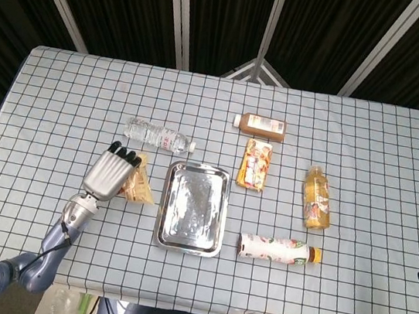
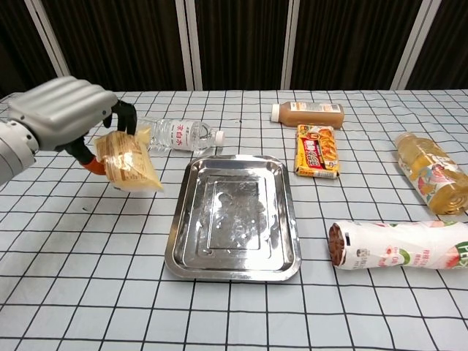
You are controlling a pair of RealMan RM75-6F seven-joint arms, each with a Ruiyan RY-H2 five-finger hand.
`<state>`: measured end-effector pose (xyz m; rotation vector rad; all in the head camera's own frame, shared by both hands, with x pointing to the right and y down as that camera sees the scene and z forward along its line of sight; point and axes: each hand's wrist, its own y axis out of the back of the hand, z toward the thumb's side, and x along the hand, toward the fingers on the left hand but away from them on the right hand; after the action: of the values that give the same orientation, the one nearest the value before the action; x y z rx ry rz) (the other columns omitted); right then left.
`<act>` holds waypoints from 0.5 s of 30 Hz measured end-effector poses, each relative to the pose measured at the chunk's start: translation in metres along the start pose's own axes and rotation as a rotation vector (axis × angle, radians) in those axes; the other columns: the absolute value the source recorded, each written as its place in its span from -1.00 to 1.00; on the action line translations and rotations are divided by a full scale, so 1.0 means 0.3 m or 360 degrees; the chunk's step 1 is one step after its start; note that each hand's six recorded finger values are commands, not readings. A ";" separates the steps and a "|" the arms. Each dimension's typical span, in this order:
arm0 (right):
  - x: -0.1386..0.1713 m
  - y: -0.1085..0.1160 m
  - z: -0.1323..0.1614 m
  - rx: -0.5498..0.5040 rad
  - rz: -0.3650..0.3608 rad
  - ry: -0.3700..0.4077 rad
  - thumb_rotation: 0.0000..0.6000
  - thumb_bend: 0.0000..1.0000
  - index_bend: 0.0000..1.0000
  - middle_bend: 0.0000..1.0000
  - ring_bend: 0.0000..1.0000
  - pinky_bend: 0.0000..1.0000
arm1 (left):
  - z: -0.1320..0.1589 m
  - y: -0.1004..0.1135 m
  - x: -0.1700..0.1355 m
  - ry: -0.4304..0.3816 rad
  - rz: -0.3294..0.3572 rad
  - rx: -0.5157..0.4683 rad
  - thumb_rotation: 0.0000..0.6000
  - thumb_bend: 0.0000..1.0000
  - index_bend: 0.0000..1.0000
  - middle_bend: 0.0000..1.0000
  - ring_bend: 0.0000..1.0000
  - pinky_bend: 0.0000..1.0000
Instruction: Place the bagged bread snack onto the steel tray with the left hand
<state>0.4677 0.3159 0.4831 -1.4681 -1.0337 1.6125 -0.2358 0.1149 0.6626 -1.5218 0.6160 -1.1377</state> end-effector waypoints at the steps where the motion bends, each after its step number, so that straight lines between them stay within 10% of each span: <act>1: 0.001 0.002 0.000 -0.0004 -0.0001 0.0002 1.00 -0.36 -1.00 -1.00 -1.00 -1.00 | 0.000 0.026 0.000 0.0000 0.0026 -0.0018 1.00 -0.52 -0.16 -0.01 -0.19 -0.47; 15: -0.006 0.021 -0.024 -0.0049 -0.0009 0.0008 1.00 -0.36 -1.00 -1.00 -1.00 -1.00 | 0.334 0.105 0.120 -0.0253 0.0087 -0.0048 1.00 -0.68 -0.40 -0.11 -0.26 -0.47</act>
<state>0.4751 0.3122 0.4780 -1.4874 -1.0634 1.5948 -0.1258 0.1201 0.6495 -1.5946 0.5650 -0.9595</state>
